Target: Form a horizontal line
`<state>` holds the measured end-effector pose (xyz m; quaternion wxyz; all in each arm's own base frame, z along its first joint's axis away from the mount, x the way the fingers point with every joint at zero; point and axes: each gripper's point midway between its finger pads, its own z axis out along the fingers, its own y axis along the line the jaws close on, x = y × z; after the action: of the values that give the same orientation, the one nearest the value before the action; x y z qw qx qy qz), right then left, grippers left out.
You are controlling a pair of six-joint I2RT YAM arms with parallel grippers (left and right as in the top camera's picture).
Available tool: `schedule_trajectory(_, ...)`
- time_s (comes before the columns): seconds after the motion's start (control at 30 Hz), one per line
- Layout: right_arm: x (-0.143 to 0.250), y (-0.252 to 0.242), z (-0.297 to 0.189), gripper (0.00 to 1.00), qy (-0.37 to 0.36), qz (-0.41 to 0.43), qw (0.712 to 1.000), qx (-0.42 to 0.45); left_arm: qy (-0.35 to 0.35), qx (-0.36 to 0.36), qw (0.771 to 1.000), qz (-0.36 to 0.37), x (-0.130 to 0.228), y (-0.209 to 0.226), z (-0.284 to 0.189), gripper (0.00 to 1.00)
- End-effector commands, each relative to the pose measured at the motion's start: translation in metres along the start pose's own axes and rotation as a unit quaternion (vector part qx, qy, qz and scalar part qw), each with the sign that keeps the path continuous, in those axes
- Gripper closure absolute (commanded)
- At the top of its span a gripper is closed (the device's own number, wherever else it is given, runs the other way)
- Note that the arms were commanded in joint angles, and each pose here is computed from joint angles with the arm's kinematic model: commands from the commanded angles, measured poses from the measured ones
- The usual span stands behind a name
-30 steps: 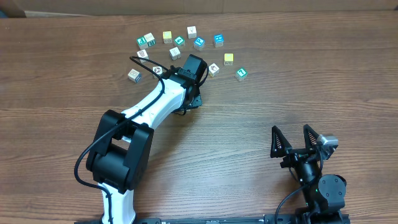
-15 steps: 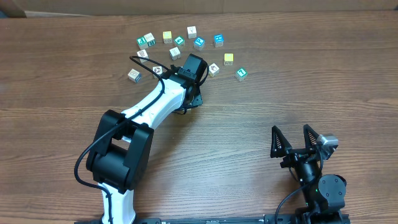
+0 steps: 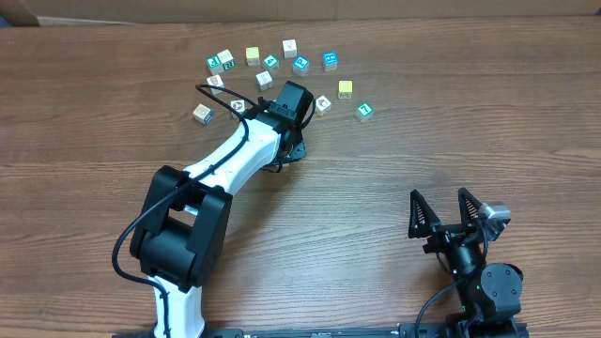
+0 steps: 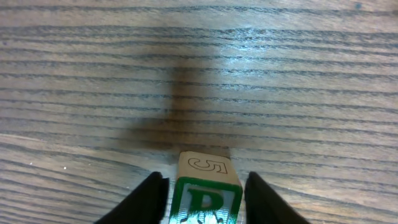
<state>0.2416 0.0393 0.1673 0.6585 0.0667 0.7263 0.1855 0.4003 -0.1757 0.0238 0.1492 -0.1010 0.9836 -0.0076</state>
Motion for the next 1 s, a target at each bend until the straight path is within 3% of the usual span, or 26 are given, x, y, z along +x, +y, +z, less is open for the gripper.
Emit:
schedule_trajectory(0.0,-0.003,0.0,-0.001,0.0,-0.008,0.001,1.0,-0.001,-0.007,-0.006,1.0,-0.002,-0.003,-0.002,0.003,0.51)
schedule_trajectory(0.07,-0.003,0.0,-0.001,0.0,-0.008,0.001,1.0,-0.001,-0.007,-0.007,1.0,-0.002,-0.003,-0.002,0.003,0.44)
schedule_trajectory(0.23,-0.003,0.0,-0.001,0.0,-0.008,0.001,1.0,-0.001,-0.023,0.004,1.0,0.018,-0.02,-0.005,-0.004,0.4)
schedule_trajectory(0.6,-0.003,0.0,-0.001,0.0,-0.008,0.001,1.0,-0.001,-0.131,0.045,0.99,0.0,-0.153,0.024,-0.1,0.36)
schedule_trajectory(0.77,-0.003,0.0,-0.001,0.0,-0.008,0.001,1.0,-0.001,-0.14,0.035,0.99,-0.003,-0.169,0.048,-0.092,0.33)
schedule_trajectory(0.97,-0.003,0.0,-0.001,0.0,-0.008,0.001,1.0,-0.001,-0.118,0.028,0.992,0.036,-0.166,0.046,-0.054,0.33)
